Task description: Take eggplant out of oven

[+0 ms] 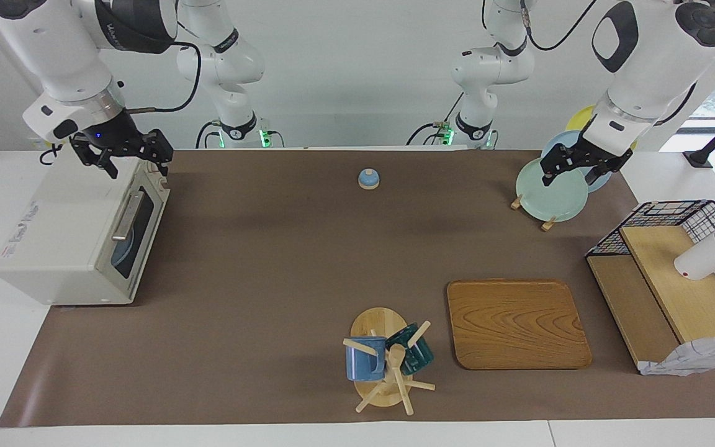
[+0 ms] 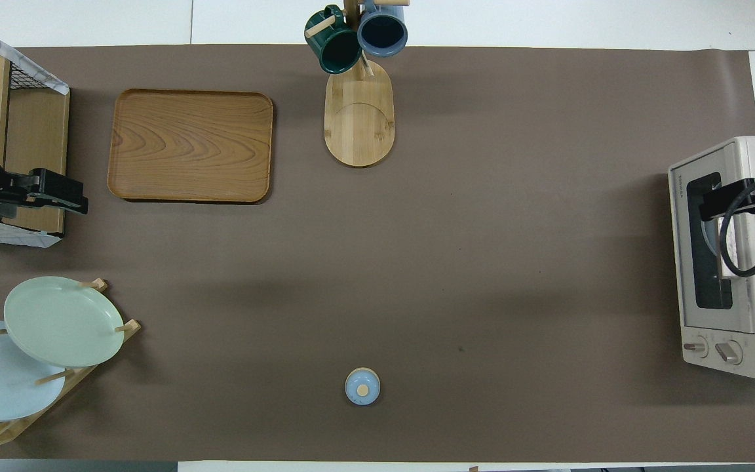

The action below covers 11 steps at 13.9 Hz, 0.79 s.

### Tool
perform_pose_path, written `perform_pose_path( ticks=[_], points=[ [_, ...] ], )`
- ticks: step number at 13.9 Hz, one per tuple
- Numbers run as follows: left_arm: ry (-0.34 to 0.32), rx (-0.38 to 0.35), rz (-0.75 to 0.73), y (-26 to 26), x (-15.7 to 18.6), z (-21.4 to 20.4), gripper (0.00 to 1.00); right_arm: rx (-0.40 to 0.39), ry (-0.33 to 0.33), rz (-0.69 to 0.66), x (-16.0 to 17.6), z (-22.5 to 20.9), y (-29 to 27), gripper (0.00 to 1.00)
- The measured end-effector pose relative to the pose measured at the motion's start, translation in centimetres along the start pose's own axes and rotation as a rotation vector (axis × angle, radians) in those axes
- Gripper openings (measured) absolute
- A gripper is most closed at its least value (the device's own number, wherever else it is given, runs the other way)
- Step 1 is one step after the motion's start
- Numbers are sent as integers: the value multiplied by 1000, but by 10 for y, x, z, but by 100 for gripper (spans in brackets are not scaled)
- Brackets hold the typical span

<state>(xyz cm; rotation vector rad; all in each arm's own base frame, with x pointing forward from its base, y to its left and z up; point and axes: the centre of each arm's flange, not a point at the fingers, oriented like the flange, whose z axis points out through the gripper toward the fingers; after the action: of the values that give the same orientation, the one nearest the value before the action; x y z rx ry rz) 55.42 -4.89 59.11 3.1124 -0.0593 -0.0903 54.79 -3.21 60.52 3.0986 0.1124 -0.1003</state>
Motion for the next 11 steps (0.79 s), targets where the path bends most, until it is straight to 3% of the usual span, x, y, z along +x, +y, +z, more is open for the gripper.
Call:
perform_pose_path(
  ticks=[10, 11],
  points=[
    [0, 0, 0, 0, 0, 0, 100, 1, 1, 0, 0, 0, 0, 100],
    [0, 0, 0, 0, 0, 0, 100, 2, 2, -1, 0, 2, -1, 93]
  ],
)
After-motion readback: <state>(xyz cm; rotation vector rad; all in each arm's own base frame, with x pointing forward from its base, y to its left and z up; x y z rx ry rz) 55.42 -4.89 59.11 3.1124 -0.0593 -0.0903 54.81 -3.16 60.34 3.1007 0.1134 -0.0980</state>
